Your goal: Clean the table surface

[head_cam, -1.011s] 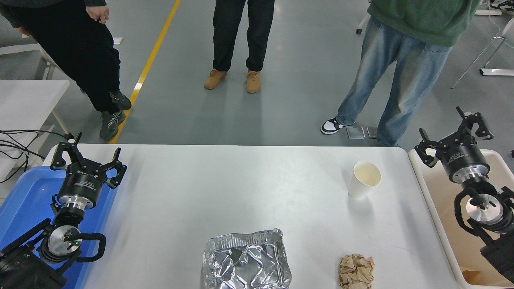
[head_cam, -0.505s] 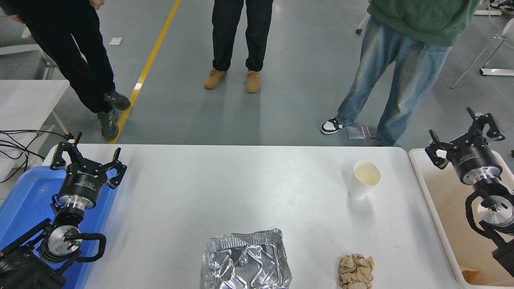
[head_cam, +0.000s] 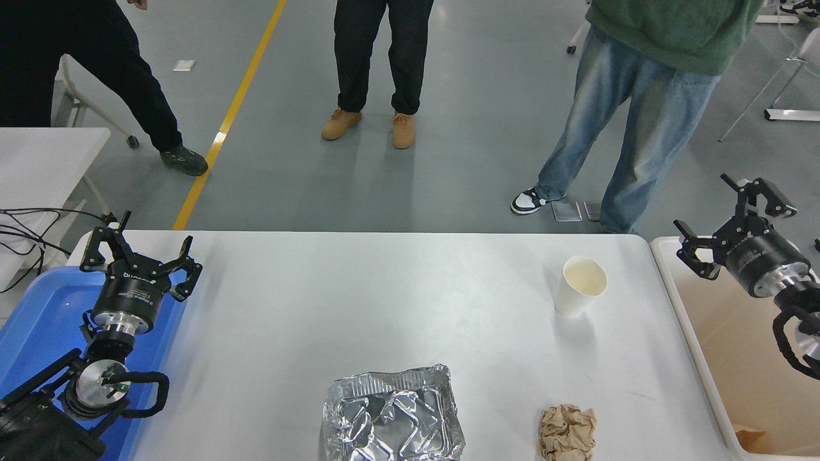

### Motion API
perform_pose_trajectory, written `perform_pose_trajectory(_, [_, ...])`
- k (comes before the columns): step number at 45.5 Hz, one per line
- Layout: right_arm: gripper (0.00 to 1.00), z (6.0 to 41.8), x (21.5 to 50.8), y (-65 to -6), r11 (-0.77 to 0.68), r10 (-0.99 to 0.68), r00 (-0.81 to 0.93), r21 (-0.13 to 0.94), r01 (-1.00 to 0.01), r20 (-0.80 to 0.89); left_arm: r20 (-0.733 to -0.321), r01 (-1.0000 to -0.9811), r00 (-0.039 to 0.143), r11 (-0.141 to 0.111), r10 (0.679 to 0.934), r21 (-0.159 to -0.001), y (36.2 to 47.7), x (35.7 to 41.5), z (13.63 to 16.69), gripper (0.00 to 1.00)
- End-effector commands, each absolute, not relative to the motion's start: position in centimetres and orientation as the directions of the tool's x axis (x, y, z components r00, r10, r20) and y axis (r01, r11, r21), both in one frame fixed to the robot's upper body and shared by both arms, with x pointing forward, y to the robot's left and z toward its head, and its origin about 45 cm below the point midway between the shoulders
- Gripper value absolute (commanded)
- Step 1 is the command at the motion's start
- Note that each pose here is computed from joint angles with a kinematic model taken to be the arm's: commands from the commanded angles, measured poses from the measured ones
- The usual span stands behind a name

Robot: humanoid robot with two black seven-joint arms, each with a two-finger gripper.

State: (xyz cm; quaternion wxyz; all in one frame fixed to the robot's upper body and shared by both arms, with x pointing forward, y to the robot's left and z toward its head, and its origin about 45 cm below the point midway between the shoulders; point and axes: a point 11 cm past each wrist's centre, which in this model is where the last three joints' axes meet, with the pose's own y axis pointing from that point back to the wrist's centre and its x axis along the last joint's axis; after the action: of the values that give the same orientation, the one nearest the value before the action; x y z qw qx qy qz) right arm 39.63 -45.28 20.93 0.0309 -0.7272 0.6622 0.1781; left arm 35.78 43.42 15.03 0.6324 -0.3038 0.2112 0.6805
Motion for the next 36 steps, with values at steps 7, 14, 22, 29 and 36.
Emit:
perform_pose_trajectory(7, [1.0, 23.6, 38.6, -44.9, -0.275, -0.96, 0.276, 0.346, -0.897, -0.046, -0.681, -0.989, -0.016, -0.111, 0.732, -0.097, 43.4, 35.78, 15.03, 0.99])
perform_pose_trajectory(14, [1.0, 24.8, 38.7, -43.3, -0.328, -0.919, 0.384, 0.367, -0.87, 0.087, -0.681, -0.989, -0.016, -0.111, 0.732, -0.097, 43.4, 35.78, 15.03, 0.99])
perform_pose_trajectory(22, [1.0, 26.2, 39.6, -42.5, -0.342, -0.864, 0.447, 0.379, -0.86, 0.233, -0.68, -0.9892, -0.015, -0.111, 0.733, -0.097, 43.4, 35.78, 15.03, 0.99])
perform_pose_trajectory(29, [1.0, 27.8, 40.4, -41.7, -0.351, -0.786, 0.495, 0.391, -0.851, 0.372, -0.68, -0.9892, -0.015, -0.111, 0.733, -0.097, 43.4, 35.78, 15.03, 0.99])
perform_pose_trajectory(36, [1.0, 27.5, 40.3, -40.1, -0.399, -0.668, 0.606, 0.479, -0.782, 0.433, -0.68, -0.9892, -0.015, -0.11, 0.733, -0.097, 43.4, 35.78, 15.03, 0.99])
